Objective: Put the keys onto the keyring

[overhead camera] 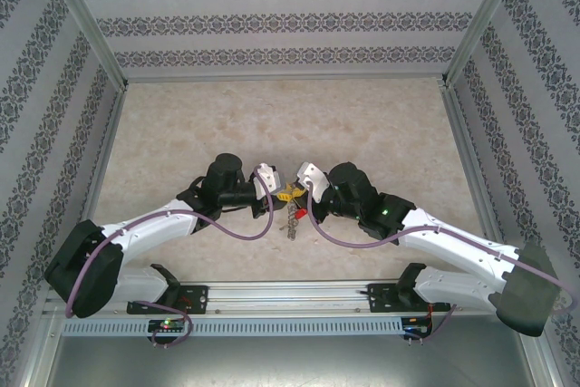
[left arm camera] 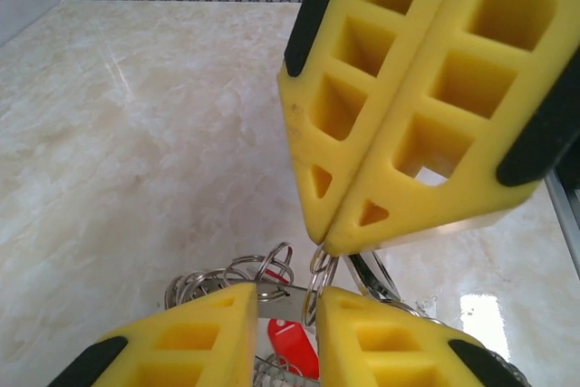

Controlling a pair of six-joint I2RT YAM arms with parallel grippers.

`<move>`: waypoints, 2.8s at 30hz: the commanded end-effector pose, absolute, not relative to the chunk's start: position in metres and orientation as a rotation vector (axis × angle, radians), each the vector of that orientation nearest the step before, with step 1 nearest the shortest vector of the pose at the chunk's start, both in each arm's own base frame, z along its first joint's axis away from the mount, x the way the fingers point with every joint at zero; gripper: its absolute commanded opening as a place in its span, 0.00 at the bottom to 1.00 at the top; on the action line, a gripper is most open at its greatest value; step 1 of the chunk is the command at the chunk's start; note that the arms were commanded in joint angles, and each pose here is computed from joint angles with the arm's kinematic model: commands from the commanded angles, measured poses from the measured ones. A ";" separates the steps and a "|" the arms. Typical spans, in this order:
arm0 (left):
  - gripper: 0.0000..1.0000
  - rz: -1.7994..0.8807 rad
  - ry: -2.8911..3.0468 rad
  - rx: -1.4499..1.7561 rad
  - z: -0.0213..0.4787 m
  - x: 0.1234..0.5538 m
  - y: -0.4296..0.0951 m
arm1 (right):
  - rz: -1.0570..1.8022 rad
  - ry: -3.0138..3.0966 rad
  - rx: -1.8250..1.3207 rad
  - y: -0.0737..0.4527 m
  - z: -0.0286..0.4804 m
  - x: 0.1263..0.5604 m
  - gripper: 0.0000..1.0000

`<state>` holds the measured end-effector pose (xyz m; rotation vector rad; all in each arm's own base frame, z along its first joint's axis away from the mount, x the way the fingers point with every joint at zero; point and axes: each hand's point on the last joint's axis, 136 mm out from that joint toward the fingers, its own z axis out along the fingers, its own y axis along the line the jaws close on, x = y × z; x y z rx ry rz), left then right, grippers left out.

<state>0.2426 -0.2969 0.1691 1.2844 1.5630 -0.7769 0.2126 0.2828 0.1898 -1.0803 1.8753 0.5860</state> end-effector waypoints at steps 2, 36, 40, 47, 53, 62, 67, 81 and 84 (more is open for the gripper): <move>0.24 -0.801 1.497 1.299 0.184 0.243 -0.306 | 0.641 1.787 -1.091 0.295 0.213 0.211 0.00; 0.00 -0.835 1.477 1.225 0.189 0.240 -0.304 | 0.413 2.002 -0.783 0.245 0.175 0.239 0.00; 0.00 -0.830 1.488 1.204 0.187 0.243 -0.303 | 0.443 1.984 -0.803 0.252 0.180 0.239 0.00; 0.10 -0.804 1.530 1.246 0.175 0.244 -0.302 | 0.584 1.890 -0.887 0.274 0.204 0.228 0.00; 0.21 -0.814 1.540 1.280 0.172 0.243 -0.304 | 0.606 1.896 -0.936 0.279 0.201 0.224 0.00; 0.26 -0.819 1.545 1.321 0.169 0.242 -0.307 | 0.612 1.891 -0.961 0.282 0.200 0.221 0.00; 0.26 -0.803 1.550 1.349 0.166 0.243 -0.307 | 0.624 1.879 -0.982 0.283 0.201 0.218 0.00; 0.05 -0.837 1.528 1.427 0.168 0.237 -0.312 | 0.667 1.890 -1.021 0.289 0.195 0.213 0.00; 0.00 -0.833 1.514 1.406 0.173 0.238 -0.312 | 0.681 1.922 -1.018 0.287 0.188 0.211 0.00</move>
